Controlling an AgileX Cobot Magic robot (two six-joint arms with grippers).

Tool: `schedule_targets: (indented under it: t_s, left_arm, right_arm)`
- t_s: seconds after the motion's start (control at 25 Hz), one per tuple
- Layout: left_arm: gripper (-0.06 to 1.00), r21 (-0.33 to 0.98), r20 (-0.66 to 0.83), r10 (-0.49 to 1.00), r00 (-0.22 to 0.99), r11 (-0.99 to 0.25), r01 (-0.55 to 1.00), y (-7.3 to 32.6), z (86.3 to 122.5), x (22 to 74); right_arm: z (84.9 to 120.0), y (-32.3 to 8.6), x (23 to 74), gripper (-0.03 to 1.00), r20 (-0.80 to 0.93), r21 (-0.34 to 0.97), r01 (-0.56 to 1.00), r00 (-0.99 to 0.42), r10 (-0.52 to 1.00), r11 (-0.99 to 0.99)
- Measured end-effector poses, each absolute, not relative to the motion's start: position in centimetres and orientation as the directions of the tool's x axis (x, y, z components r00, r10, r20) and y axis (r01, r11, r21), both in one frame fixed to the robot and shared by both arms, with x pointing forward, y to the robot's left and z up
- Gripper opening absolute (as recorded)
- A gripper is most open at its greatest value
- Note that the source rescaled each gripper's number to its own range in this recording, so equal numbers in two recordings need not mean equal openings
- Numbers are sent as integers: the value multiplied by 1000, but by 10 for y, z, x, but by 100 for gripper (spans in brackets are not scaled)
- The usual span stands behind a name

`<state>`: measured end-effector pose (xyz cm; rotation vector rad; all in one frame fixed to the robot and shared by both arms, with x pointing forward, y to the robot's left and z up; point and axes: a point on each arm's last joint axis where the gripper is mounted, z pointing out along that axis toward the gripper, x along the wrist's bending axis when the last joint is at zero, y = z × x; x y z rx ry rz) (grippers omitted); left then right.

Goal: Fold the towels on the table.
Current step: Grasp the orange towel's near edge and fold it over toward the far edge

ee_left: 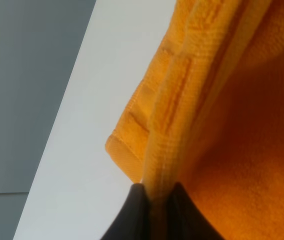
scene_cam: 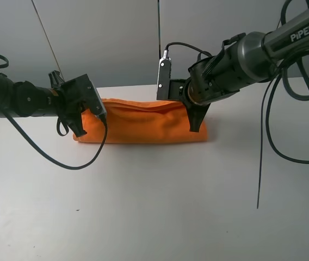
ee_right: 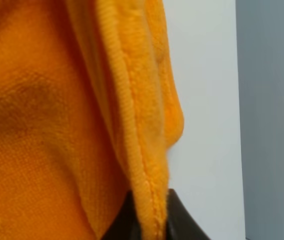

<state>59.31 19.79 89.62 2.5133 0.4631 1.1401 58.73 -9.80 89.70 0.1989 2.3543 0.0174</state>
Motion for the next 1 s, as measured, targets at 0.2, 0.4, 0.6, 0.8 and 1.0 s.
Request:
schedule_targets:
  t_s: [0.2, 0.4, 0.6, 0.8, 1.0]
  left_arm:
    - [2, 437, 664, 429, 612, -887, 147, 198, 896, 594]
    - [38, 445, 683, 434, 588, -885, 136, 198, 898, 596]
    - [82, 458, 710, 442, 548, -881, 117, 198, 902, 599]
    - [97, 468, 710, 456, 537, -875, 124, 199, 905, 599]
    - [97, 574, 579, 645, 499, -757, 312, 203, 917, 598]
  right_arm:
    - [897, -97, 587, 0, -696, 77, 133, -702, 149, 988]
    - [897, -97, 587, 27, -697, 81, 134, -701, 152, 988]
    - [899, -99, 590, 72, -728, 66, 141, -670, 144, 988]
    - [906, -108, 595, 94, -793, 70, 245, -575, 203, 967]
    - [928, -116, 590, 99, -726, 305, 458, -456, 515, 835]
